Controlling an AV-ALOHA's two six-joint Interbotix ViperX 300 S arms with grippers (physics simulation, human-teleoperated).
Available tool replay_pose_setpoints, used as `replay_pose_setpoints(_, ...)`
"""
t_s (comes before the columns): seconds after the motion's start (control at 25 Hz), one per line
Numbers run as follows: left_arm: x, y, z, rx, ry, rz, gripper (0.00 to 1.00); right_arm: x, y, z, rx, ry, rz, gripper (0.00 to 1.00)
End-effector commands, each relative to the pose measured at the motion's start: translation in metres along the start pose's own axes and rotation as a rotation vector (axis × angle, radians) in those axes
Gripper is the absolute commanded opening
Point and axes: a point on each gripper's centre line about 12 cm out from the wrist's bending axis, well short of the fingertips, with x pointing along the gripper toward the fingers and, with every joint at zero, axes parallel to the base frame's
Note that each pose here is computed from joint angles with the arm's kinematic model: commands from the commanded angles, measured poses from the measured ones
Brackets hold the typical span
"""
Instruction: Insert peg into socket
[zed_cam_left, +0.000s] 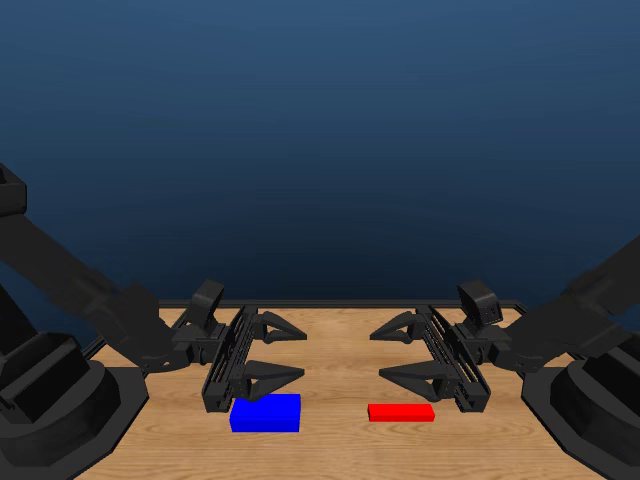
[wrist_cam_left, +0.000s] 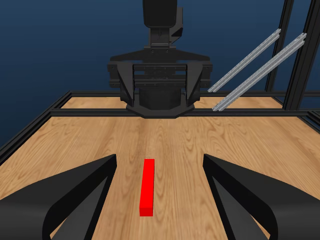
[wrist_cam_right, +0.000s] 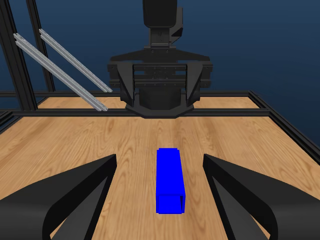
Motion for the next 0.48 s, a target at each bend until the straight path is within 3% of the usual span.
replay_pose_setpoints(0.04,-0.003,-0.027,0.028,-0.046,-0.150,-0.097,1.00,0.000,0.005,0.000,0.090,0.061,-0.044,1.00)
replay_pose_setpoints(0.2,-0.001,-0.021,0.026,-0.060,-0.172,-0.099,1.00,-0.001,-0.001,-0.006,0.113,0.083,-0.070,1.00)
replay_pose_setpoints(0.32,-0.004,-0.016,0.014,-0.097,-0.136,-0.084,1.00,0.001,0.000,-0.007,0.126,0.092,-0.070,1.00)
replay_pose_setpoints(0.4,-0.007,-0.010,0.001,-0.148,-0.033,-0.033,1.00,0.005,0.003,-0.009,0.126,0.112,-0.061,1.00)
replay_pose_setpoints(0.48,-0.014,0.002,-0.028,-0.218,0.193,0.057,1.00,0.009,0.006,-0.009,0.124,0.124,-0.051,1.00)
